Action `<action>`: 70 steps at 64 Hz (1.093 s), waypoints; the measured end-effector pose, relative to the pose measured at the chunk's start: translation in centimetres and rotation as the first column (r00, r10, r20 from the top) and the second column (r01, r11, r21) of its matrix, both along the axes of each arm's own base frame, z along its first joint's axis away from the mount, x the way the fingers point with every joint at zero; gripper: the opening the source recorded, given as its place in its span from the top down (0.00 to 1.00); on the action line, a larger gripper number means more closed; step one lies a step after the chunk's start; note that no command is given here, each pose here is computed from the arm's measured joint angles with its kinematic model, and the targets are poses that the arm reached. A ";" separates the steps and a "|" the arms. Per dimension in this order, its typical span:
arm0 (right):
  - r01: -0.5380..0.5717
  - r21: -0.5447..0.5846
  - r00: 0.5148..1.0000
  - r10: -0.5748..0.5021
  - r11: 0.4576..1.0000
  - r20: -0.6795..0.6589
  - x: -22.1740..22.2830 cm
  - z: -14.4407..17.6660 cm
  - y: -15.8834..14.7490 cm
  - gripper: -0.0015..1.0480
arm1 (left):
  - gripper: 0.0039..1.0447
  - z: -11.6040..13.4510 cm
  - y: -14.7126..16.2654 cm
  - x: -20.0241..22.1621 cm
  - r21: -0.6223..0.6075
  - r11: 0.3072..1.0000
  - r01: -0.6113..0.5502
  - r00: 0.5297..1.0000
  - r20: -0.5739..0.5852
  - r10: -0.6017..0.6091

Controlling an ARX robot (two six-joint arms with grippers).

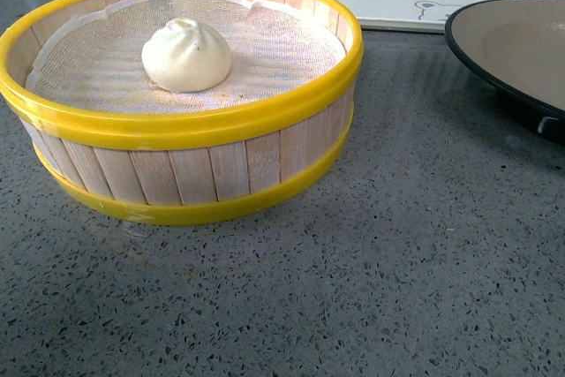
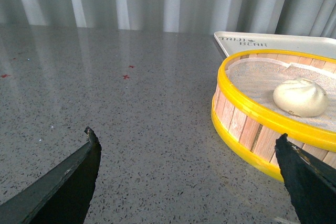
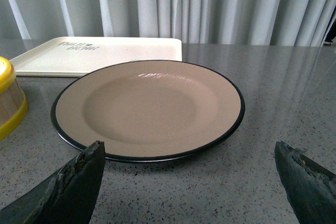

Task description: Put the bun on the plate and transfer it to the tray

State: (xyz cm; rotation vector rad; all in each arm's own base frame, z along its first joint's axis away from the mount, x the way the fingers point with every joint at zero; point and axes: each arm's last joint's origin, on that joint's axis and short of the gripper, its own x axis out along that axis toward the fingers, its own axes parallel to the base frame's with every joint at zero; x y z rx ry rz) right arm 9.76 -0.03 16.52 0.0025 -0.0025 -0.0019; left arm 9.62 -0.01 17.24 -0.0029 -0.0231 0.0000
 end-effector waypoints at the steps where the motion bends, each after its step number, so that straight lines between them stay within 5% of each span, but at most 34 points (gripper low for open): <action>1: 0.000 0.000 1.000 0.000 1.000 0.000 0.0 0.0 0.0 0.08 | 0.06 0.0 0.0 0.0 0.000 1.000 0.000 1.000 0.000 0.000; 70: 0.000 0.000 1.000 0.000 1.000 0.000 0.0 0.0 0.0 0.08 | 0.06 0.0 0.0 0.0 0.000 1.000 0.000 1.000 0.000 0.000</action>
